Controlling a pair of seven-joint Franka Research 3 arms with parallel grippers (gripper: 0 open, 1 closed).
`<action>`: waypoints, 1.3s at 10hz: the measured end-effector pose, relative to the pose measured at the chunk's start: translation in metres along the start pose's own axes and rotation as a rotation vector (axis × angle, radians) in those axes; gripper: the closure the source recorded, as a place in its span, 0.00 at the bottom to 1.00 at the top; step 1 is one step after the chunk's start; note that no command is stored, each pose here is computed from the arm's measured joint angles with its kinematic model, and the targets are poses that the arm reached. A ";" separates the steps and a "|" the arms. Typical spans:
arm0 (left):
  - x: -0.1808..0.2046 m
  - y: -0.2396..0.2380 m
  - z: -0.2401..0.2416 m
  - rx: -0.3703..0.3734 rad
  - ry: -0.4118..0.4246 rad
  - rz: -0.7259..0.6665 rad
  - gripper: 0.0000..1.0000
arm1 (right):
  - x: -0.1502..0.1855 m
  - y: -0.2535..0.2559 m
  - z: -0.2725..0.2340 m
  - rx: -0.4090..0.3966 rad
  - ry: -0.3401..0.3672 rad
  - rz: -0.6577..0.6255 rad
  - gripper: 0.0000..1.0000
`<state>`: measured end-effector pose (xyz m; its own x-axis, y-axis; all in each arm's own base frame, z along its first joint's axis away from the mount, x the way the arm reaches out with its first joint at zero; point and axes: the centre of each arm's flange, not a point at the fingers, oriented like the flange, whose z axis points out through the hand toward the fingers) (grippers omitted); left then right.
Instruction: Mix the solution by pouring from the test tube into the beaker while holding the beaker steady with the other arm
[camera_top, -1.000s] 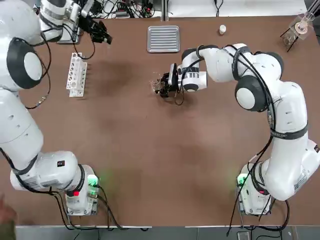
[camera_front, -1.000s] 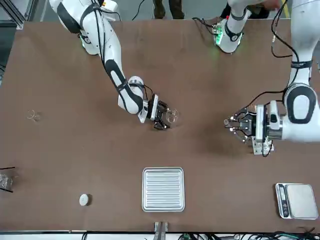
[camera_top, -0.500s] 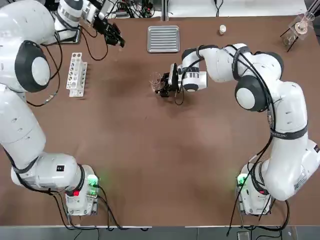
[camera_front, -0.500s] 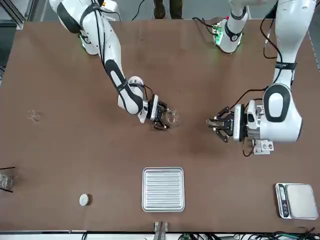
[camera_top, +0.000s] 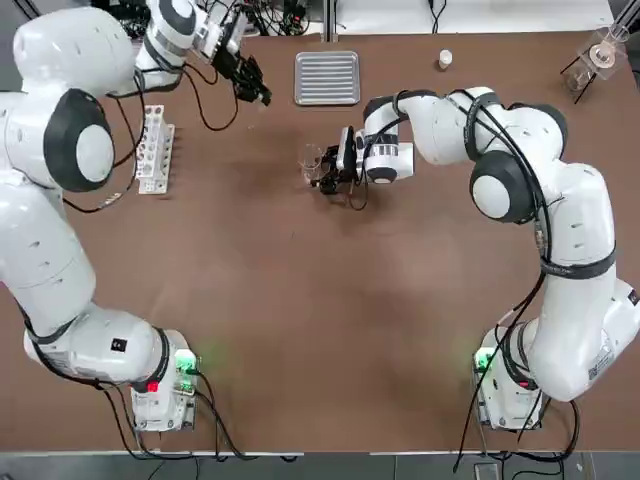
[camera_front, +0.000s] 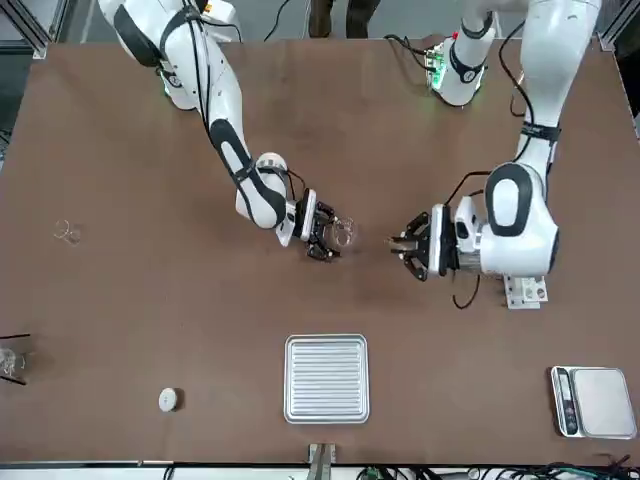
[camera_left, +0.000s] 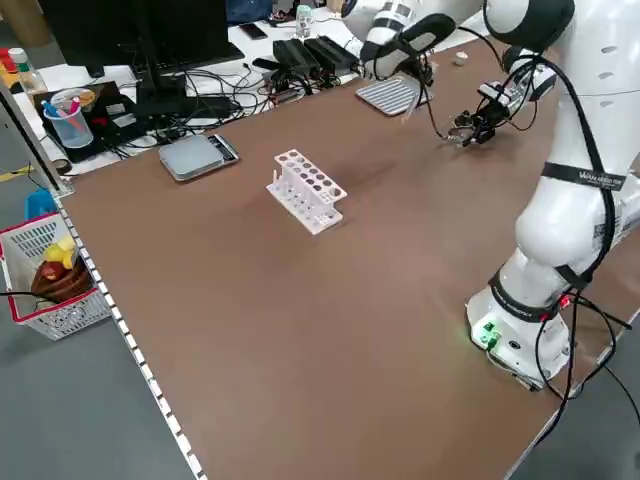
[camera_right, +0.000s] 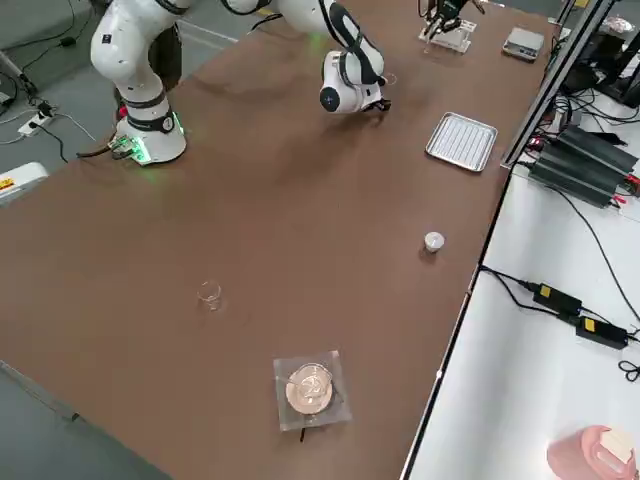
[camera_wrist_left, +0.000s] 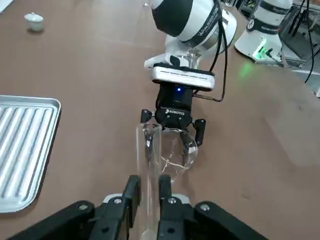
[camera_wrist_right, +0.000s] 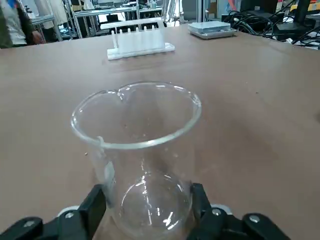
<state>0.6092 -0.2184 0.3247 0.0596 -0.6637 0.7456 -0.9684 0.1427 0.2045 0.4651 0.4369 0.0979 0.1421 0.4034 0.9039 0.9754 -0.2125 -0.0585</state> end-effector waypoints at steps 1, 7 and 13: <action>0.005 0.002 0.010 -0.004 -0.008 0.008 0.79 | 0.000 0.000 0.000 0.000 0.000 0.000 0.25; 0.037 0.009 0.061 0.020 -0.118 0.019 0.79 | 0.000 0.000 0.000 -0.001 -0.001 0.000 0.25; 0.041 0.026 0.110 0.031 -0.224 -0.046 0.79 | 0.000 0.000 0.000 -0.001 -0.002 0.000 0.25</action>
<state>0.5598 -0.3224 0.2910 0.0520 -0.8156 0.5762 -0.9730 0.0885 0.2131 0.4655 0.4363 0.0978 0.1423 0.4048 0.9033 0.9752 -0.2137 -0.0579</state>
